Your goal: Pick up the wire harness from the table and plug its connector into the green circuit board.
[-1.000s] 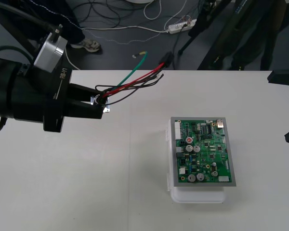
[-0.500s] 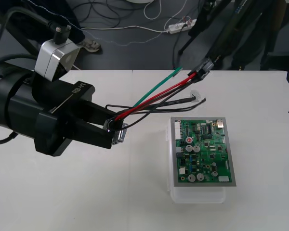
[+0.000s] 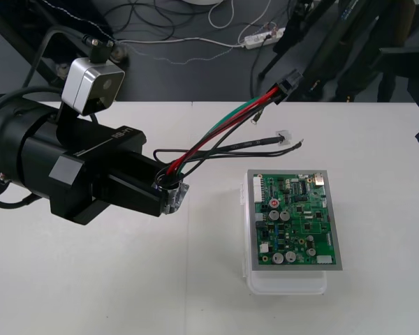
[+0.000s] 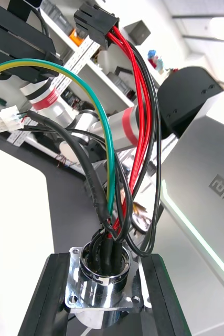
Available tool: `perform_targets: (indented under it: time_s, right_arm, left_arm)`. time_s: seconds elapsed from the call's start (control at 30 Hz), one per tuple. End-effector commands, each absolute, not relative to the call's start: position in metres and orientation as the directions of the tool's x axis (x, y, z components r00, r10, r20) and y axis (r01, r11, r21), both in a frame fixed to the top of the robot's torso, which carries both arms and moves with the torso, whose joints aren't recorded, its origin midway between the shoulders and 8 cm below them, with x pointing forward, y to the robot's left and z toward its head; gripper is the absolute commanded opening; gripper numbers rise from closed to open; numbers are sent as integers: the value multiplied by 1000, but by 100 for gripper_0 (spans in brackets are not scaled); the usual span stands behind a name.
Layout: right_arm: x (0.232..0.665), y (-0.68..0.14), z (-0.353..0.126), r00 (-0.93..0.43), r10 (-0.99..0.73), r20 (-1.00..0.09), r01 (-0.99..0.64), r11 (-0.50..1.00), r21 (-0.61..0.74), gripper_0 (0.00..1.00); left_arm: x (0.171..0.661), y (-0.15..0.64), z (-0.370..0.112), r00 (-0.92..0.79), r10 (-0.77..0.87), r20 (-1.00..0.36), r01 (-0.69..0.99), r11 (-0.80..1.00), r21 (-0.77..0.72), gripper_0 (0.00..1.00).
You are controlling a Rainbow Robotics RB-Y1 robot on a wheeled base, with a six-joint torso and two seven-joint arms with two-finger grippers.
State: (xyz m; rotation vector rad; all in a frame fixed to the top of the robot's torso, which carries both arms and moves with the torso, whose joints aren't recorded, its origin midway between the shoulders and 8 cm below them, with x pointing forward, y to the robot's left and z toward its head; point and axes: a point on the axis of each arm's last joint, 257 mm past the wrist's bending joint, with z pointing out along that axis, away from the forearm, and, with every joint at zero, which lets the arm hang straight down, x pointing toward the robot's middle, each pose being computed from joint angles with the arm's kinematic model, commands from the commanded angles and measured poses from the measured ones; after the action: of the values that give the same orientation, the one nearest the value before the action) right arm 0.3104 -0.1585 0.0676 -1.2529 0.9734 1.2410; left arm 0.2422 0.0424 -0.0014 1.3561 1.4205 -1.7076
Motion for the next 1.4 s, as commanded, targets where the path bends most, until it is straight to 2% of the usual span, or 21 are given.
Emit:
perform_targets:
  time_s: [0.03,0.53,0.8,1.13,1.4]
  right_arm:
    - [307,-144,87,179,149,-972,-968,-149,-201,100]
    - [325,-121,102,158,211,-965,-960,-196,-200,100]
    - [311,-113,123,158,271,-949,-939,-256,-230,100]
    - [288,-107,119,80,308,-948,-917,-350,-191,100]
    - [266,-100,115,74,344,-936,-897,-388,-213,100]
  left_arm:
    - [229,38,10,-389,220,-895,820,-361,-445,0]
    - [205,20,4,-447,288,-847,713,-457,-532,0]
    - [199,12,1,-436,326,-839,686,-483,-544,0]
    - [199,15,0,-487,317,-814,643,-499,-580,0]
    - [200,15,-1,-495,317,-809,639,-497,-586,0]
